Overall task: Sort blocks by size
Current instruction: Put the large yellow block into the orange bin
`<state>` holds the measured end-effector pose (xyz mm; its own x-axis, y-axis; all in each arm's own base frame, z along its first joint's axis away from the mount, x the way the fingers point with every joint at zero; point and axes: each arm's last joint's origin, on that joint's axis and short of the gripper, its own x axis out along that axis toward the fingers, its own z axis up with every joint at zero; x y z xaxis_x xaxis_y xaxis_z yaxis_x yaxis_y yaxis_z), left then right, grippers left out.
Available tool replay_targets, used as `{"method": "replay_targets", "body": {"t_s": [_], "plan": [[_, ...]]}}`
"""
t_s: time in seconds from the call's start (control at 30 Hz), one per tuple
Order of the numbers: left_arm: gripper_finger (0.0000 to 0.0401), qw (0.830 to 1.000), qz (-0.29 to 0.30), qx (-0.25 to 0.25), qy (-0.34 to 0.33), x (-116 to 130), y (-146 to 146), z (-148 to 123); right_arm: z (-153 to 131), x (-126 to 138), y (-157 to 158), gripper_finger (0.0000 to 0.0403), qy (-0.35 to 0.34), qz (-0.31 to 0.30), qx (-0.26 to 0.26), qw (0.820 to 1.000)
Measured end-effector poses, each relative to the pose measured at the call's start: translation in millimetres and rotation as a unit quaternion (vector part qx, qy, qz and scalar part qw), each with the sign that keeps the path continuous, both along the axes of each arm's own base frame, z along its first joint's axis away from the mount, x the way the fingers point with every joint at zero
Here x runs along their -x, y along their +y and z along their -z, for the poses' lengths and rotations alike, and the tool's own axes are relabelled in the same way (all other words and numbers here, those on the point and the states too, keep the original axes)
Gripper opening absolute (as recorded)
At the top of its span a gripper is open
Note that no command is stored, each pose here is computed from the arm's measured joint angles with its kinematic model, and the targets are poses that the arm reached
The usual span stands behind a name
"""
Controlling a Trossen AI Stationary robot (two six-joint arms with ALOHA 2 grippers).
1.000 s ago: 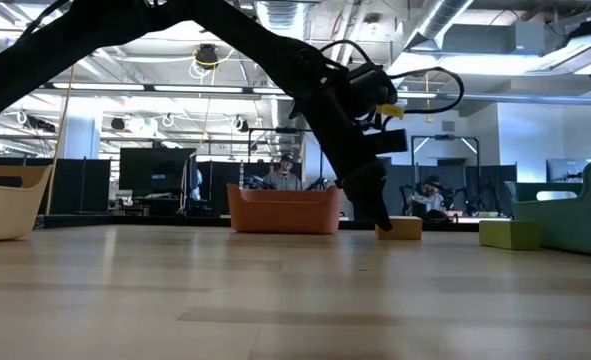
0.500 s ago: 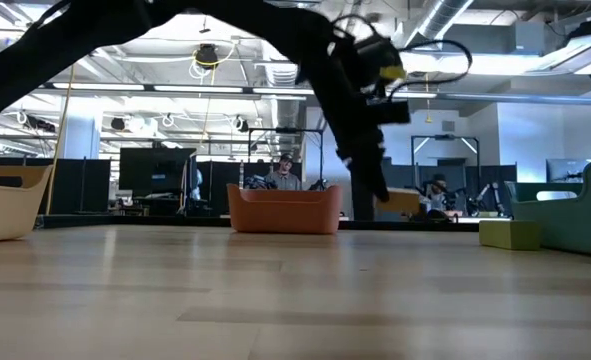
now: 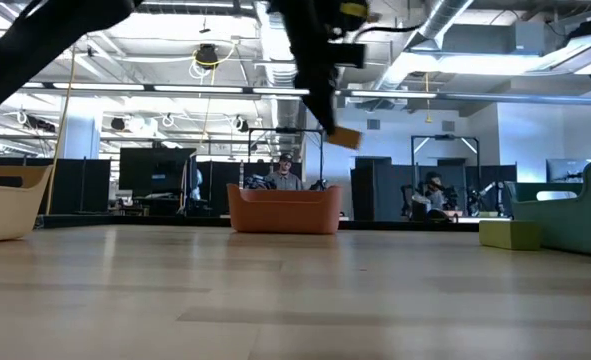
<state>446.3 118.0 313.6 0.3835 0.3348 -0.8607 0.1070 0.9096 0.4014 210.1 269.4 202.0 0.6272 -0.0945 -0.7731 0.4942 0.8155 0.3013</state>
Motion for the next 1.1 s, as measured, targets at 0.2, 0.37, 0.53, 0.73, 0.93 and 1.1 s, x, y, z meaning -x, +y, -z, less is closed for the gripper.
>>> {"method": "replay_targets", "body": {"t_s": [0.2,0.37,0.53,0.73,0.93,1.1], "plan": [[0.0124,0.998,-0.06,0.018,0.017,41,22,-32,0,0,0,0.0249,0.002,-0.009,0.008,1.0],[0.0125,0.994,-0.104,0.031,0.021,67,38,-43,0,0,-1,0.0249,0.003,-0.013,0.014,1.0],[0.0125,0.99,-0.121,0.066,0.029,87,45,-34,0,1,-1,0.0249,0.005,-0.017,0.018,1.0],[0.0125,0.988,-0.113,0.095,0.038,98,47,6,0,1,-1,0.0249,0.005,-0.02,0.022,1.0],[0.0125,0.988,-0.109,0.111,0.007,103,59,46,0,1,-1,0.0249,0.005,-0.02,0.022,1.0],[0.0125,0.985,-0.099,0.139,-0.02,104,65,69,0,-1,-1,0.0249,0.003,-0.016,0.018,1.0]]}}
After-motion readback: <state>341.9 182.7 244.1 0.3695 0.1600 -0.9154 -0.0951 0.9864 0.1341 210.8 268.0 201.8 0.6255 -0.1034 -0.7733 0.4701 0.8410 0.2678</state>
